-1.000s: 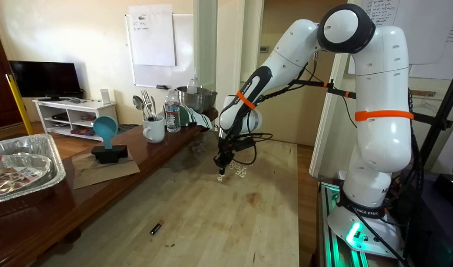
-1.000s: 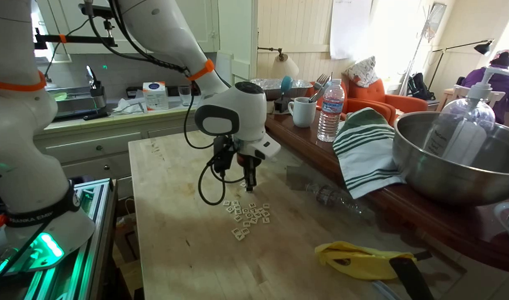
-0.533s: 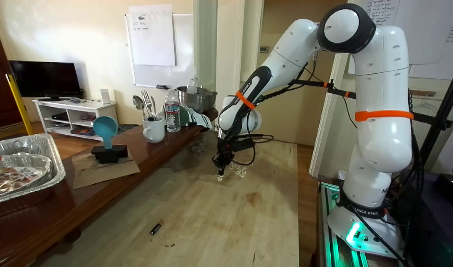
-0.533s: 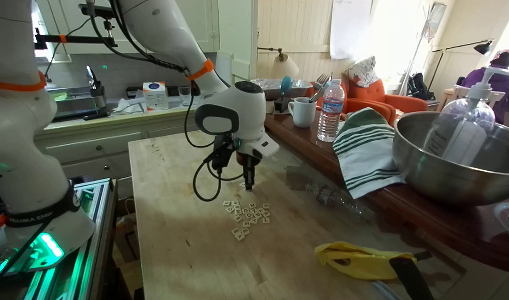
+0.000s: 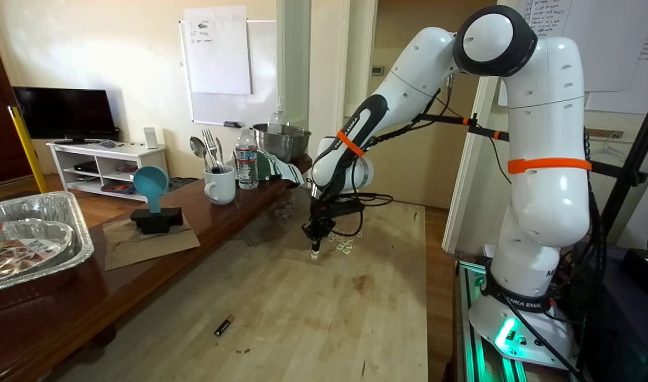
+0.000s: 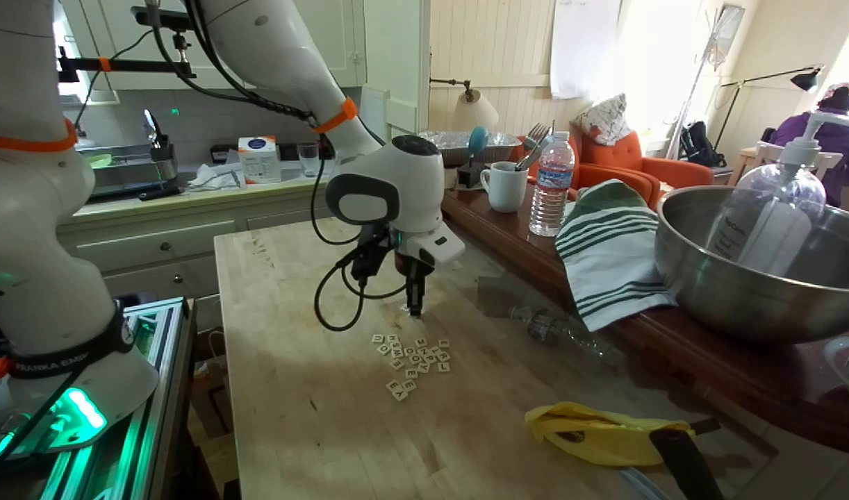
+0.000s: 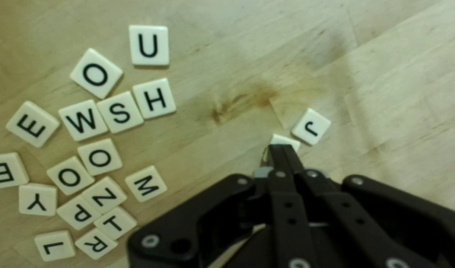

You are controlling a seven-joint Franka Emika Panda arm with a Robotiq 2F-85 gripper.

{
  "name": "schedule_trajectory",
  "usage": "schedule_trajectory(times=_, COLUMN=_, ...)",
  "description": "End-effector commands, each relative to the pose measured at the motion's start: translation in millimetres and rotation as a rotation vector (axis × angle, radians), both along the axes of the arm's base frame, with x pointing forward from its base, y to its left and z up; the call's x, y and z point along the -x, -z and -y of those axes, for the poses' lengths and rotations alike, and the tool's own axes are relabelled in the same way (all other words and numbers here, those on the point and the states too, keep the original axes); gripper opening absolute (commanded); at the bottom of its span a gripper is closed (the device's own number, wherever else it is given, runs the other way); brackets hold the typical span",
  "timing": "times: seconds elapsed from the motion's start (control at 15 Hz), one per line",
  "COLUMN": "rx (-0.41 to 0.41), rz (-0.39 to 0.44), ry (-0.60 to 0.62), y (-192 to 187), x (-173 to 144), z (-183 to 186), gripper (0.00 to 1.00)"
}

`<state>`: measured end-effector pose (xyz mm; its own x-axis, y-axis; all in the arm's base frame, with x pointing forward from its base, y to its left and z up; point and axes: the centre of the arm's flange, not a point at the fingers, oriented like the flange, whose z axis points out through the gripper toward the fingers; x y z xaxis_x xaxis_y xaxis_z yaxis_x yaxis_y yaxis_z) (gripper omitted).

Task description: Move three letter tiles to the left.

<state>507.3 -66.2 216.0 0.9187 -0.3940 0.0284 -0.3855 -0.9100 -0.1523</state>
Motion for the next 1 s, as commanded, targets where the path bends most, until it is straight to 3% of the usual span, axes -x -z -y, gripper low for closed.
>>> schedule_trajectory(times=0.0, rx=-0.024, rz=-0.024, ry=0.053, y=9.3, x=-7.6, z=-3.2, gripper=0.00)
schedule_trajectory(times=0.93, rx=-0.067, rz=-0.083, ry=0.079, y=11.8, x=-7.0, z=-7.1, gripper=0.00)
